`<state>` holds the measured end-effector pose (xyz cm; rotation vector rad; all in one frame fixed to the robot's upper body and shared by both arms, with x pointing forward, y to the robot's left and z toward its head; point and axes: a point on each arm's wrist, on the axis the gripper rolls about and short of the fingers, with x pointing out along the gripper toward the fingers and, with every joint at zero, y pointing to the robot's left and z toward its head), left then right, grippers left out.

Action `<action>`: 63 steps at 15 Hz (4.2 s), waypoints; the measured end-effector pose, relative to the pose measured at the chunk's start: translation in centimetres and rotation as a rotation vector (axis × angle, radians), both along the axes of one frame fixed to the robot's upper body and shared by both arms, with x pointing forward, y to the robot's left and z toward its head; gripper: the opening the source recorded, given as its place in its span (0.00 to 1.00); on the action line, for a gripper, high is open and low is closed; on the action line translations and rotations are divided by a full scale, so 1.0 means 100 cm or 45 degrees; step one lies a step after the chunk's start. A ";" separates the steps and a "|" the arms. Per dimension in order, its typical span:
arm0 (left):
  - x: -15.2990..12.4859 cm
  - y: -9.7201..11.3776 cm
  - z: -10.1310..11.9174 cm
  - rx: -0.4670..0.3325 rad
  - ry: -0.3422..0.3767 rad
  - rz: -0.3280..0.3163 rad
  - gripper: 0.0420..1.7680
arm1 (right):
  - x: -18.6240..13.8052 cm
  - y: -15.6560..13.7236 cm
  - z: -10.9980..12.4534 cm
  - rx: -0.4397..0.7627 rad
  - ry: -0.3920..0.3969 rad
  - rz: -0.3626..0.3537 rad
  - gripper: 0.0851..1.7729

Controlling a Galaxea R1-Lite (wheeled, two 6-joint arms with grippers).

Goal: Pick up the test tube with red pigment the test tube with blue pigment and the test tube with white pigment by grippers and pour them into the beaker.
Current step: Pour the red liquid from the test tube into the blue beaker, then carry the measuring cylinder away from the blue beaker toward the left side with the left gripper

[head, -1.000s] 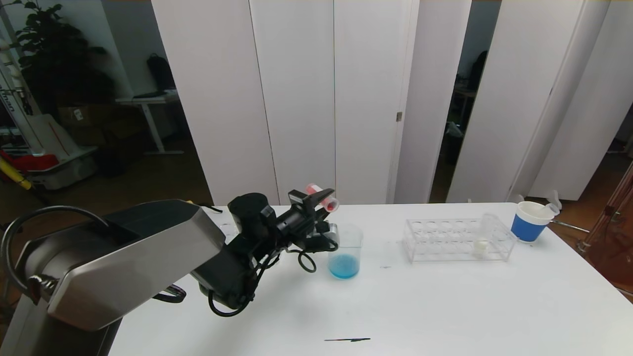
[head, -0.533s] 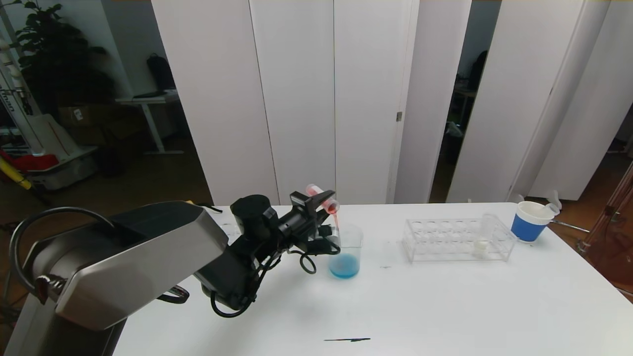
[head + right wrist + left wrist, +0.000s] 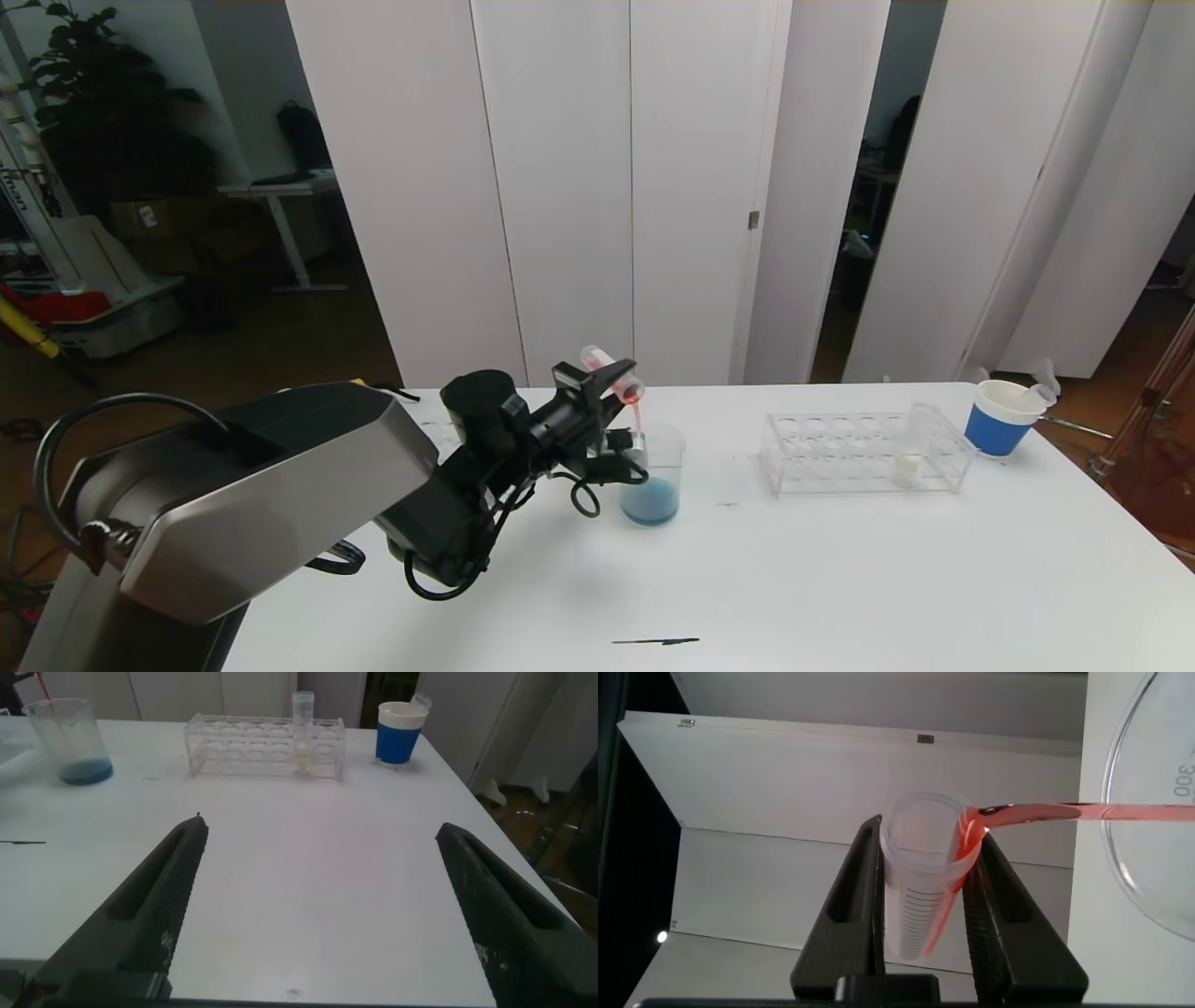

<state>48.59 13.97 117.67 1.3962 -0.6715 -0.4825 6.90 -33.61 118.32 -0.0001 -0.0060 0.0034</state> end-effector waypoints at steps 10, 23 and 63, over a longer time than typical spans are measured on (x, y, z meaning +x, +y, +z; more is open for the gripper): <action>-0.001 0.000 0.005 0.000 -0.108 0.006 0.30 | 0.000 0.000 0.000 0.000 -0.001 0.000 0.99; -0.005 0.003 0.012 -0.114 -0.014 0.001 0.30 | 0.000 0.000 0.000 0.000 -0.001 0.000 0.99; -0.026 0.248 0.117 -2.180 0.043 0.950 0.30 | 0.000 0.000 0.000 0.000 -0.001 0.000 0.99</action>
